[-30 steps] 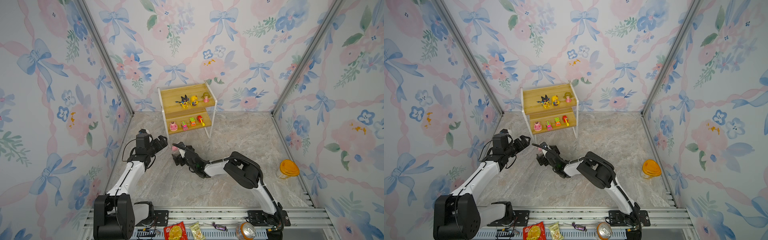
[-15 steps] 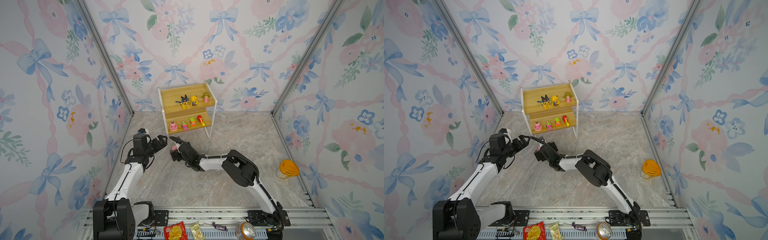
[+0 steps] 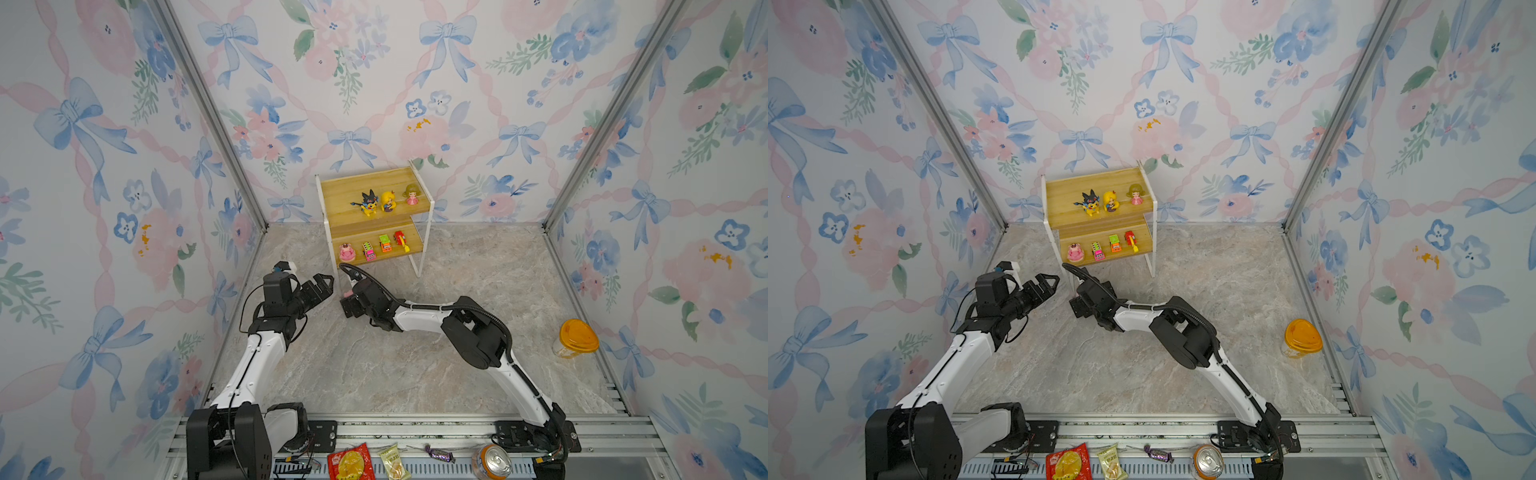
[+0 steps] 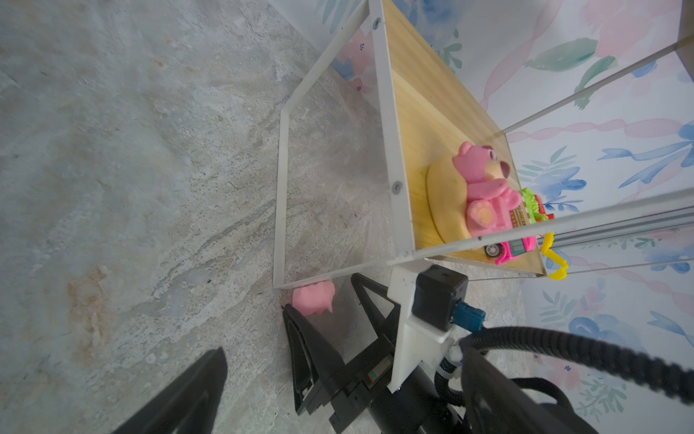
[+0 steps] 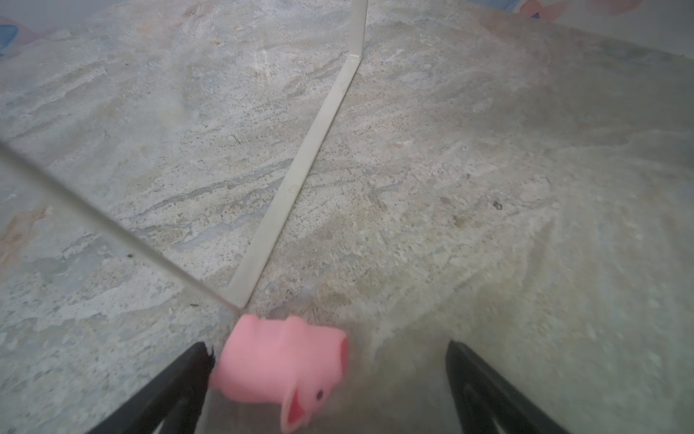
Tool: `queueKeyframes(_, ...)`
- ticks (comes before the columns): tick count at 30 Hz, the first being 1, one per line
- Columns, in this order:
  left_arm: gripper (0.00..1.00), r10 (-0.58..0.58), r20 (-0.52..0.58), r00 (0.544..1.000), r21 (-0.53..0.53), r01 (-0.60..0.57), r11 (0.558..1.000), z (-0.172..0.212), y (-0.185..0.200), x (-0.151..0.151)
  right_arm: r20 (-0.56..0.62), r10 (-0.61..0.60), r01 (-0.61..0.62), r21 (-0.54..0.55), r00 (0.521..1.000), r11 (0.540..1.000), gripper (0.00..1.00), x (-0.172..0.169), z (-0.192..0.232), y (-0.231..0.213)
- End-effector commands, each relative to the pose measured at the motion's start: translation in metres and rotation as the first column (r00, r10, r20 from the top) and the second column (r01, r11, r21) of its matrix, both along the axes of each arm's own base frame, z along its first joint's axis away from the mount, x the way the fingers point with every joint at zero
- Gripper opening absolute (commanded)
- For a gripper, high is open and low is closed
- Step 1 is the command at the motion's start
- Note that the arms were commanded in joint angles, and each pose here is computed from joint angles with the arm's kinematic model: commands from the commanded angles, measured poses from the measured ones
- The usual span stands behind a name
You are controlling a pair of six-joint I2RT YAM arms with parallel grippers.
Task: Place and organize the plastic toys onto the shelf
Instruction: 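Close the right gripper on the pink pig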
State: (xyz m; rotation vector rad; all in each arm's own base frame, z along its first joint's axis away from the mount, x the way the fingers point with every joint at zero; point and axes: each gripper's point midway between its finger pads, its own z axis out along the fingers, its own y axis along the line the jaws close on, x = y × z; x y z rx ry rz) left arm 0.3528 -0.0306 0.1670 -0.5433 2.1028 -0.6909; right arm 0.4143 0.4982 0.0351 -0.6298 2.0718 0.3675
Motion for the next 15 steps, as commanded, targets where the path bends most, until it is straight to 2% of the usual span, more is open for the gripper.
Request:
queueKeyframes(1,0.98,-0.005,0.034,0.999,-0.017,0.005,1.0,0.007,0.001,-0.001,-0.085,0.001,-0.004,-0.039,0.996,0.999,0.95,0.001,-0.02,-0.003)
queueKeyframes(4,0.98,-0.002,0.039,0.999,-0.026,0.003,1.0,0.008,0.002,-0.001,-0.088,0.003,-0.006,-0.037,0.996,0.999,0.86,0.002,-0.02,-0.003)
queueKeyframes(9,0.98,-0.002,0.04,0.999,-0.033,0.003,0.999,0.008,0.004,0.0,-0.058,-0.009,0.01,0.006,0.998,1.0,0.64,-0.001,-0.014,-0.009)
queueKeyframes(12,0.97,0.002,0.039,0.999,-0.033,-0.001,0.999,0.007,0.005,0.0,-0.029,-0.011,0.012,0.033,1.0,0.999,0.58,-0.004,-0.007,-0.013)
queueKeyframes(15,0.97,0.004,0.036,0.999,-0.033,-0.003,0.999,0.006,0.006,0.0,0.026,-0.013,0.011,0.071,1.0,0.997,0.57,-0.012,0.014,-0.018)
